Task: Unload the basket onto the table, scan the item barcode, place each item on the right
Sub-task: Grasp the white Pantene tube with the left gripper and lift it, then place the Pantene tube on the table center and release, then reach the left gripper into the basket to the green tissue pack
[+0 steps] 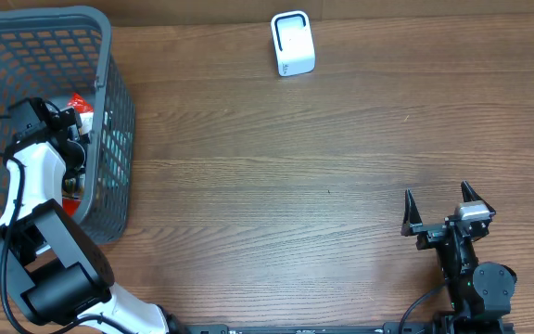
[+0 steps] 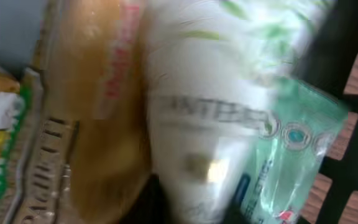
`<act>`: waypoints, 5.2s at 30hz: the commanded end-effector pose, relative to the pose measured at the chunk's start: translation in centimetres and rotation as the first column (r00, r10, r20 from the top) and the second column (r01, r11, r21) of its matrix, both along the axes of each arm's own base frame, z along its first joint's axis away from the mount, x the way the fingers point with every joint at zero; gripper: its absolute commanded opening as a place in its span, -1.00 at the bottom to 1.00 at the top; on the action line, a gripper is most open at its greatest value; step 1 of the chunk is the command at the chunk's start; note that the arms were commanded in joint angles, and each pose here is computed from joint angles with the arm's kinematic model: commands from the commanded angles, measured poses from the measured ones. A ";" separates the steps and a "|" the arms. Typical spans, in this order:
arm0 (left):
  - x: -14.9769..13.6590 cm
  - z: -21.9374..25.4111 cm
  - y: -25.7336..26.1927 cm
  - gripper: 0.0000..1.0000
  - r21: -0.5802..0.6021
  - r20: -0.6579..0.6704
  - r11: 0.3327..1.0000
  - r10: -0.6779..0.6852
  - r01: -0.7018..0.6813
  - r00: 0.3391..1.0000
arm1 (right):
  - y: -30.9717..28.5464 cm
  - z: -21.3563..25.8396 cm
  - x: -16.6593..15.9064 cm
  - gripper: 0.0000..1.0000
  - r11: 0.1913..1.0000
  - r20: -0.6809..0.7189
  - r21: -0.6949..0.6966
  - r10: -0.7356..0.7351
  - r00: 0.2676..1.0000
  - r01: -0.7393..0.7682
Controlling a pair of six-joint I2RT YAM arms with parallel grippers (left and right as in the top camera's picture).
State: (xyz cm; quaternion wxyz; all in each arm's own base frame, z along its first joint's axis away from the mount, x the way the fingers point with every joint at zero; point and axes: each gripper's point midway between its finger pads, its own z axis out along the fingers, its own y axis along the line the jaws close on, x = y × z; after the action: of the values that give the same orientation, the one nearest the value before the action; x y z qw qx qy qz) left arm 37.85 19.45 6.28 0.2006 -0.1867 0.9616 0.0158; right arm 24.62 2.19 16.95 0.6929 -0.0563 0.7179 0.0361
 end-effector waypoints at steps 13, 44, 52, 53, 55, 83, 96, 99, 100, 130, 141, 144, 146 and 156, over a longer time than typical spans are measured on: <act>2.2 11.7 0.6 -0.92 0.049 0.165 0.999 0.006 -0.015 0.986 | -0.1 -0.3 0.0 1.00 1.000 0.000 -0.001 -0.006 1.000 0.006; -4.8 31.5 -22.8 -0.91 -0.023 0.402 0.897 -0.395 0.441 0.826 | -0.1 -0.3 0.0 1.00 1.000 0.000 -0.001 -0.006 1.000 0.006; -4.7 23.4 -31.9 -0.91 -0.143 0.202 0.777 -0.583 0.613 0.787 | -0.1 -0.3 0.0 1.00 1.000 0.000 -0.001 -0.006 1.000 0.006; -4.7 22.1 -32.6 -0.91 -0.152 0.172 0.771 -0.595 0.618 0.785 | -0.1 -0.3 0.0 1.00 1.000 0.000 -0.001 -0.006 1.000 0.006; -4.5 19.7 -34.0 -0.91 -0.164 0.119 0.760 -0.617 0.628 0.778 | -0.1 -0.3 0.0 1.00 1.000 0.000 -0.001 -0.006 1.000 0.006; -3.8 0.4 -35.9 -0.92 -0.119 -0.043 0.912 -0.400 0.393 0.915 | -0.1 -0.3 0.0 1.00 1.000 0.000 -0.001 -0.006 1.000 0.006; -1.9 1.7 -37.0 -0.02 -0.103 0.065 0.884 -0.451 0.456 0.890 | -0.1 -0.3 0.0 1.00 1.000 0.000 0.000 -0.006 1.000 0.006; -0.9 5.6 -37.4 0.00 -0.079 0.101 0.867 -0.483 0.491 0.870 | -0.1 -0.3 0.0 1.00 1.000 0.000 -0.001 -0.006 1.000 0.006; -0.6 7.4 -37.5 0.00 -0.070 0.120 0.861 -0.494 0.503 0.861 | -0.1 -0.3 0.0 1.00 1.000 0.000 -0.001 -0.006 1.000 0.006; -4.4 28.4 0.0 0.11 0.054 0.289 0.937 0.317 -0.346 0.903 | -0.1 -0.3 0.0 1.00 1.000 0.000 -0.001 -0.006 1.000 0.006; -1.6 16.0 -0.8 0.15 0.031 0.153 0.988 0.143 -0.149 0.978 | -0.1 -0.3 0.0 1.00 1.000 0.000 -0.001 -0.006 1.000 0.006; -1.1 13.0 -1.1 0.20 0.016 0.150 0.994 0.103 -0.107 0.983 | -0.1 -0.3 0.0 1.00 1.000 0.000 -0.001 -0.006 1.000 0.006; -0.9 11.3 -1.0 0.24 0.028 0.145 0.996 0.079 -0.084 0.986 | -0.1 -0.3 0.0 1.00 1.000 0.000 -0.001 -0.006 1.000 0.006; 0.9 4.5 -1.8 0.29 -0.033 0.076 0.999 -0.022 0.025 0.997 | -0.1 -0.3 0.0 1.00 1.000 0.000 -0.001 -0.006 1.000 0.006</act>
State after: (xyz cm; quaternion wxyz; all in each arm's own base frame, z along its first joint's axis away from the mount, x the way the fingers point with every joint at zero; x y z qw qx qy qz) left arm 38.35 18.43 13.23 0.2544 -0.2012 0.9459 0.0095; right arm 24.62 2.19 16.95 0.6929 -0.0563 0.7179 0.0361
